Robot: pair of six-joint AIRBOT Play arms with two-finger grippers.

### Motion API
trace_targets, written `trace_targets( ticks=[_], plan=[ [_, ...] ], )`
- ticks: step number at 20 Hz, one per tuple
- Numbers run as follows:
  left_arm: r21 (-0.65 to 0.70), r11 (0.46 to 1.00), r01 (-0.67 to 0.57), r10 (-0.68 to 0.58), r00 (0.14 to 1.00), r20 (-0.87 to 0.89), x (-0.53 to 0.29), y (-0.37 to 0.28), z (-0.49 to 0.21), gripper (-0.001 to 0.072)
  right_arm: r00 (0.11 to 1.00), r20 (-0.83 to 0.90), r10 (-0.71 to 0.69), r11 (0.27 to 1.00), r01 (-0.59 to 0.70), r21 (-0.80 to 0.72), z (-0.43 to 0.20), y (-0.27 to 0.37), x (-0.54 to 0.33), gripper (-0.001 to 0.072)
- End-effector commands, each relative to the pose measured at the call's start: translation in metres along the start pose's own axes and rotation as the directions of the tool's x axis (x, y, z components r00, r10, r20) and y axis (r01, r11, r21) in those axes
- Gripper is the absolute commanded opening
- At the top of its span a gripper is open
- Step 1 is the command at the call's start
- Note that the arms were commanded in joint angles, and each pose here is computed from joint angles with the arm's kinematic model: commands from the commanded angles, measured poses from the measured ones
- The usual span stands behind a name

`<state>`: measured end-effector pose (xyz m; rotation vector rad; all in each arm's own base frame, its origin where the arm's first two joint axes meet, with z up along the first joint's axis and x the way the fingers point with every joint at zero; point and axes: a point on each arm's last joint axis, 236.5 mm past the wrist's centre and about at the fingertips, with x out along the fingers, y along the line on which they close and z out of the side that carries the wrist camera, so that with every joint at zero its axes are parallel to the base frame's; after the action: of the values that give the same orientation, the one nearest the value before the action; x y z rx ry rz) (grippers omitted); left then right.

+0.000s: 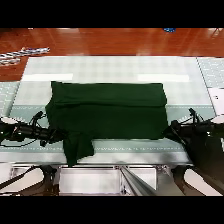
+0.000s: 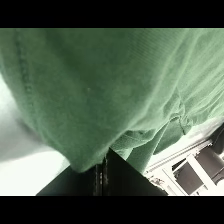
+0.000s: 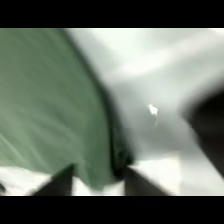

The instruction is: Fold the shirts.

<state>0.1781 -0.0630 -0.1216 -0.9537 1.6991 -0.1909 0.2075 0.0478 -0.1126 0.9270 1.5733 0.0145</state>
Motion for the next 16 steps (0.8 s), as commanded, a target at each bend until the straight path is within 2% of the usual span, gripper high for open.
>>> trace_targets(
  ticks=[1, 3, 8, 11, 16],
  plan=[
    [0.0, 1.0, 0.008, -0.008, 1.0, 0.019, -0.003, -0.004, 0.006, 0.0024, 0.993, 0.045, 0.105, 0.992, -0.101, -0.082, 0.019, 0.034, 0.011, 0.002],
    [0.022, 0.999, 0.024, -0.025, 0.999, 0.038, -0.014, -0.015, 0.017, 0.0024, 0.989, 0.021, 0.149, 0.978, -0.144, -0.152, 0.02, 0.052, 0.0, 0.0024],
    [0.146, 0.98, 0.138, -0.164, 0.969, 0.183, -0.072, -0.083, 0.069, 0.0024, 0.988, 0.074, 0.132, 0.962, -0.11, -0.251, 0.049, 0.076, -0.037, 0.0024],
    [0.208, 0.971, 0.116, -0.166, 0.956, 0.24, -0.093, -0.109, 0.1, 0.0024, 0.981, 0.114, 0.157, 0.953, -0.12, -0.28, 0.077, 0.096, -0.051, 0.0024],
    [0.248, 0.964, 0.095, -0.155, 0.96, 0.233, -0.093, -0.155, 0.16, 0.0024, 0.97, 0.146, 0.195, 0.938, -0.14, -0.317, 0.127, 0.136, -0.046, 0.0024]
  ],
)
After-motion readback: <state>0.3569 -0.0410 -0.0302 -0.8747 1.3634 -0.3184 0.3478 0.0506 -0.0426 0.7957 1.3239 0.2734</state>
